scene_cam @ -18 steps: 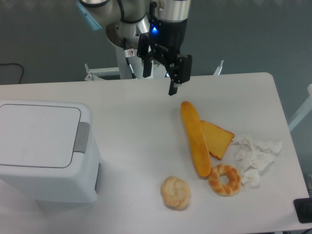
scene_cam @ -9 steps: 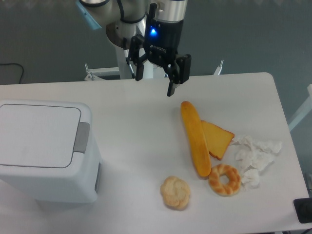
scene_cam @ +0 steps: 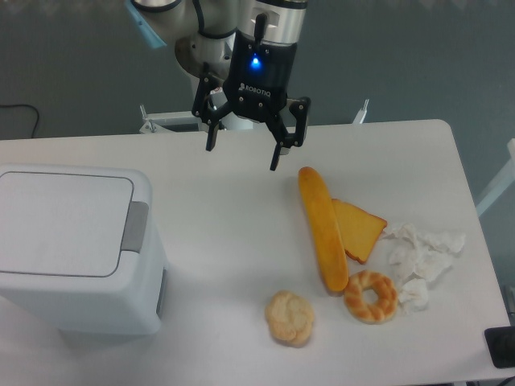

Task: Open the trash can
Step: 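Move the open gripper toward the white trash can lid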

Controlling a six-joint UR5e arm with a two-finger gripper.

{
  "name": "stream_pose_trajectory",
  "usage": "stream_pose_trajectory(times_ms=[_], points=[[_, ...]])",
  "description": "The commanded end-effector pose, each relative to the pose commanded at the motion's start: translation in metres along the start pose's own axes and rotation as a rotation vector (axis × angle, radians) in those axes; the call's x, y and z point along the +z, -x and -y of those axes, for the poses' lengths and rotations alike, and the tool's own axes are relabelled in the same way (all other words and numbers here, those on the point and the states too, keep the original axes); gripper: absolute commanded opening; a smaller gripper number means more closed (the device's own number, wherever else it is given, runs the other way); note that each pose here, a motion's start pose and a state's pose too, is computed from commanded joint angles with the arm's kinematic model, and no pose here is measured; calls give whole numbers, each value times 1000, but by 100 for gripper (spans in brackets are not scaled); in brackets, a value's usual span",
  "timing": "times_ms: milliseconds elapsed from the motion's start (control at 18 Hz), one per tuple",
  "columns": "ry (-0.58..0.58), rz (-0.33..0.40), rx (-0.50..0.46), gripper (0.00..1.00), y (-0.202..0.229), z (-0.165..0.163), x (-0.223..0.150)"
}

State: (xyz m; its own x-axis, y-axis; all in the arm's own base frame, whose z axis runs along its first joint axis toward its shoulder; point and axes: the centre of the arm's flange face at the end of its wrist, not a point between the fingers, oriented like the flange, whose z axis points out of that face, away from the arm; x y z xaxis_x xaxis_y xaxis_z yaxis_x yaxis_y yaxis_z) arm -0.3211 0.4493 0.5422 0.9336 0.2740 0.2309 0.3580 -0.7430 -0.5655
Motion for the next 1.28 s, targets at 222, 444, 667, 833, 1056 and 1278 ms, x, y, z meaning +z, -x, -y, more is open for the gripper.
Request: stream_pose_trajectory(times_ms=[222,444,667,833,1056,1278], points=[[-59,-76,-123,100,-5,15,12],[-46,-98,-121,100,-13,20,28],[-27,-116,-111,100,-20,23,42],[-12,-131,-99,100,-27,24,53],[4,-142,-105,100,-26,24,66],[26,-157,-97,100,-32,21,79]])
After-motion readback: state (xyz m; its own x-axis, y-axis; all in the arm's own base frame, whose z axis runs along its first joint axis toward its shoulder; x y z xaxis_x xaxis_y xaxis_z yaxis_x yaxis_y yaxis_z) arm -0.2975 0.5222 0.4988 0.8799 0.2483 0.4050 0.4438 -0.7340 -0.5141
